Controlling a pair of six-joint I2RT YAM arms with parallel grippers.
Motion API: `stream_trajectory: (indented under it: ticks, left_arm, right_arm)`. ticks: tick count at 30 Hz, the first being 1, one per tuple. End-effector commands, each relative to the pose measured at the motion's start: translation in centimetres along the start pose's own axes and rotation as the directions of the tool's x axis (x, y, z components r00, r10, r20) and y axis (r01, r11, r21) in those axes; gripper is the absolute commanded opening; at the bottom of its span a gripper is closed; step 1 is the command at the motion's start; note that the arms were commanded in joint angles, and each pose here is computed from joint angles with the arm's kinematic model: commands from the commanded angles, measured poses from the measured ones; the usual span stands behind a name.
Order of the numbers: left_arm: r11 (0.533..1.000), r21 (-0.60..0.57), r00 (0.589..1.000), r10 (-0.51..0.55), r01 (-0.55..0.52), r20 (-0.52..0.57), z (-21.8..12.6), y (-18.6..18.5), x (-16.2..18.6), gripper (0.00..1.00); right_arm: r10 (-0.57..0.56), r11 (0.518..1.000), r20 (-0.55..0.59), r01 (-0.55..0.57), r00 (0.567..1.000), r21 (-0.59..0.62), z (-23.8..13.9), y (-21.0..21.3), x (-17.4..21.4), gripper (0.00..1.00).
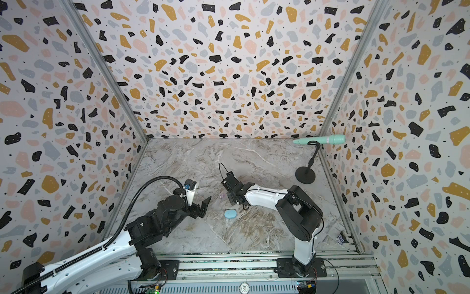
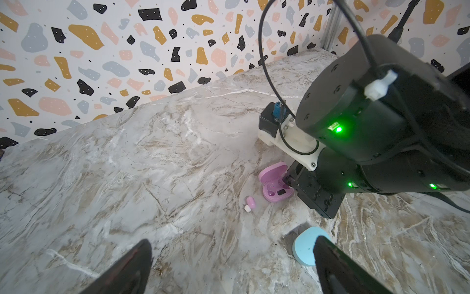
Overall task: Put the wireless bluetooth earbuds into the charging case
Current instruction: 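Lower the pink earbud into the open pink case slot with the right gripper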
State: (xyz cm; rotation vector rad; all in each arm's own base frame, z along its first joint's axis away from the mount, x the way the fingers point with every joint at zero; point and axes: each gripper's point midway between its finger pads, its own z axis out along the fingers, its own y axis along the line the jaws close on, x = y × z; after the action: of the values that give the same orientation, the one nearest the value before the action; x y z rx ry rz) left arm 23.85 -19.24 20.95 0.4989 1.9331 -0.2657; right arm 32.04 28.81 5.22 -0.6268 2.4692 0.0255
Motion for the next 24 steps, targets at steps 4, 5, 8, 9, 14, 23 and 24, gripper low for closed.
stream_trajectory:
  ticks: [4,5,8,9,14,23,24]
  left_arm:
    - [1.000,0.008,1.000,-0.012,0.012,0.027,0.04,-0.22,-0.51,1.00]
    - [1.000,0.008,1.000,-0.011,0.010,0.026,0.05,-0.23,-0.48,1.00]
    - [1.000,0.008,1.000,-0.011,0.011,0.027,0.05,-0.24,-0.50,1.00]
    - [1.000,0.008,1.000,-0.011,0.011,0.028,0.04,-0.23,-0.51,1.00]
    - [1.000,0.007,1.000,-0.011,0.011,0.027,0.06,-0.22,-0.49,1.00]
    - [1.000,0.009,1.000,-0.009,0.008,0.025,0.08,-0.26,-0.40,1.00]
    - [1.000,0.010,1.000,-0.011,0.011,0.027,0.05,-0.27,-0.48,1.00]
  right_arm:
    - [-0.004,1.000,0.038,0.003,0.999,0.006,-0.43,0.47,-1.60,0.18]
    - [-0.005,1.000,0.037,0.005,0.999,0.007,-0.40,0.51,-1.52,0.18]
    - [-0.010,1.000,0.037,0.010,0.999,0.010,-0.31,0.60,-1.50,0.18]
    - [-0.011,1.000,0.037,0.010,0.999,0.012,-0.30,0.58,-1.49,0.18]
    - [-0.016,1.000,0.033,0.015,0.999,0.017,-0.18,0.64,-1.26,0.18]
    - [-0.025,0.999,0.027,0.024,0.999,0.027,-0.04,0.69,-0.89,0.18]
    - [-0.027,0.999,0.025,0.026,0.999,0.029,0.00,0.66,-0.80,0.18]
